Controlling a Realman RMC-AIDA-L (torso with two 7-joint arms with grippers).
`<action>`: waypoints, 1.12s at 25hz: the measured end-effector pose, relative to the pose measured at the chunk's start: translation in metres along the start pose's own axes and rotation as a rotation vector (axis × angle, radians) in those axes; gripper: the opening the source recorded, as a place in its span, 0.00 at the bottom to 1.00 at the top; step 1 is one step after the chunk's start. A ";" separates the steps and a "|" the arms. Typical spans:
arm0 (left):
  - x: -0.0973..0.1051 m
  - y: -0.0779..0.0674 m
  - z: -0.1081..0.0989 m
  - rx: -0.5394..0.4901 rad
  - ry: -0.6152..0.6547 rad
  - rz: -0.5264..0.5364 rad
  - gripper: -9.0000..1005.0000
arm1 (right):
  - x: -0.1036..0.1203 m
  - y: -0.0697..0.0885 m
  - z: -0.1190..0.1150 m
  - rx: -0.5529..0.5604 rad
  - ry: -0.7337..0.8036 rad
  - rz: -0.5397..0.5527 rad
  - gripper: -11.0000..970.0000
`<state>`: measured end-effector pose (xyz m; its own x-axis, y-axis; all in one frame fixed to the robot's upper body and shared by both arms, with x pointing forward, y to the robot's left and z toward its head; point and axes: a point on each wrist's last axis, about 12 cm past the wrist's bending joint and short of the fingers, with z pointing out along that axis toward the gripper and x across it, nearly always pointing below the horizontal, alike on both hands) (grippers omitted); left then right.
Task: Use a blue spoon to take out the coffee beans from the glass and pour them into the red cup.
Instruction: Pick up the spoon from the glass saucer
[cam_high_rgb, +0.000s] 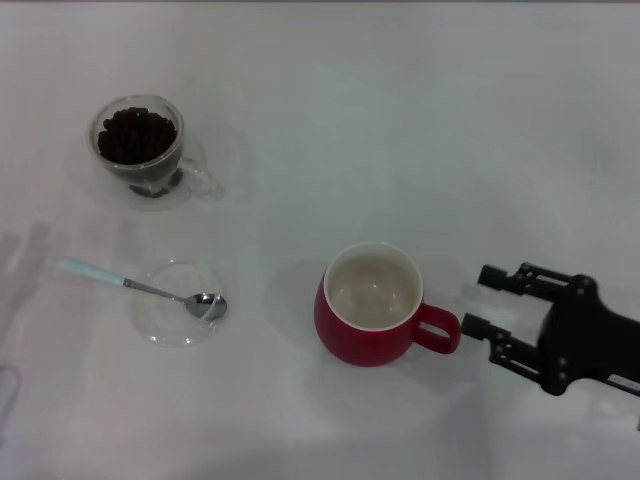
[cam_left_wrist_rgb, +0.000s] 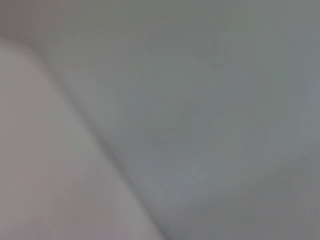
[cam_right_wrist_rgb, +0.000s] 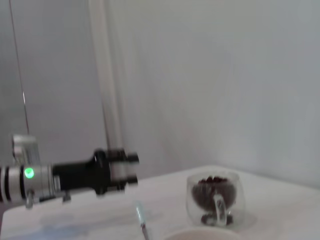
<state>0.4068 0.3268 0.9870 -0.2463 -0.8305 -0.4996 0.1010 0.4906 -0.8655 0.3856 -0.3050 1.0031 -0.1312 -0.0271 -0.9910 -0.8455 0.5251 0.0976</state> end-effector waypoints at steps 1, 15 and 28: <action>0.004 0.002 0.004 -0.019 0.034 -0.045 0.63 | -0.002 0.000 -0.004 0.003 -0.015 -0.002 0.49; 0.033 -0.001 0.020 -0.053 0.256 -0.179 0.63 | -0.020 -0.005 -0.033 0.062 -0.108 -0.046 0.79; 0.047 -0.010 0.015 0.005 0.282 -0.138 0.63 | -0.019 -0.009 -0.032 0.092 -0.088 -0.053 0.81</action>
<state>0.4086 0.2791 0.9712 -0.5153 -0.7830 -0.3483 0.0528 0.3766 -0.9249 0.3794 -0.3368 1.0235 -0.0385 0.0159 -0.9991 -0.7982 0.6011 0.0403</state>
